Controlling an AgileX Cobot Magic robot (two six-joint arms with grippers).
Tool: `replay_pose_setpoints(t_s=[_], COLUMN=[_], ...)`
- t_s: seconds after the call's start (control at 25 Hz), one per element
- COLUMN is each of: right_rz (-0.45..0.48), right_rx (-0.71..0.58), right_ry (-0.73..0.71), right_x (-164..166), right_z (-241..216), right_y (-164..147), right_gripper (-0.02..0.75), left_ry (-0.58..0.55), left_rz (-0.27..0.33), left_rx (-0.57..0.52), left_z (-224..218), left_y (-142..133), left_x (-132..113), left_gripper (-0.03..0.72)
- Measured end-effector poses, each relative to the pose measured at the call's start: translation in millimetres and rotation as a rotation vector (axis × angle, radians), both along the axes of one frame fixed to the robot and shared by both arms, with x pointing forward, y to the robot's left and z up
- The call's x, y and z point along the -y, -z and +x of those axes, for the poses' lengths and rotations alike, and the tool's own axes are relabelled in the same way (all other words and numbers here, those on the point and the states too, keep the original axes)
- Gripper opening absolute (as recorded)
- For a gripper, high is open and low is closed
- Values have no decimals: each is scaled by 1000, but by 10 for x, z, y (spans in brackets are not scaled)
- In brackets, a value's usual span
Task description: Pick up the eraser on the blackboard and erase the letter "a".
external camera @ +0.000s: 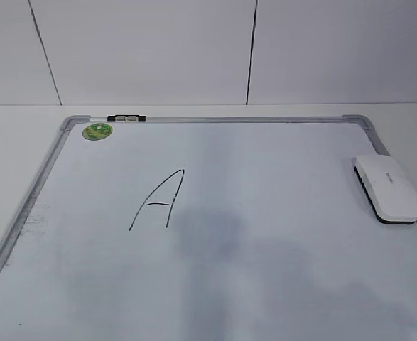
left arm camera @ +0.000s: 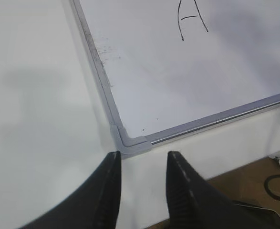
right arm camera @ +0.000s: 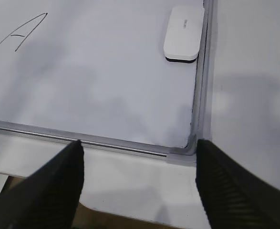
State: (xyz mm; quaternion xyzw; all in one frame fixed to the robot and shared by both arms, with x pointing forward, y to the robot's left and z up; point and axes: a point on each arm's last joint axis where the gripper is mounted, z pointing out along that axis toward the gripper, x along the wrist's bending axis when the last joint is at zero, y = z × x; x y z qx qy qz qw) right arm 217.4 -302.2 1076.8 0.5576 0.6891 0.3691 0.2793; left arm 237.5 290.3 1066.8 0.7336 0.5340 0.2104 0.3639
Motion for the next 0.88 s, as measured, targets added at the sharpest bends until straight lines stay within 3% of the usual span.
replay_pose_setpoints(t_s=[0.24, 0.56, 0.88], right_rz=[-53, -86, -98], right_rx=[92, 6, 73], right_ry=[17, 20, 32], right_x=[79, 65, 63], right_z=[-125, -15, 84], right_y=[28, 281, 306], right_gripper=[556, 556, 556], left_ry=[-13, -30, -46], left_rz=[2, 17, 43], left_rx=[17, 47, 72], left_z=[72, 125, 143], left_y=[125, 164, 153], left_x=[6, -6, -31], left_gripper=[243, 243, 242])
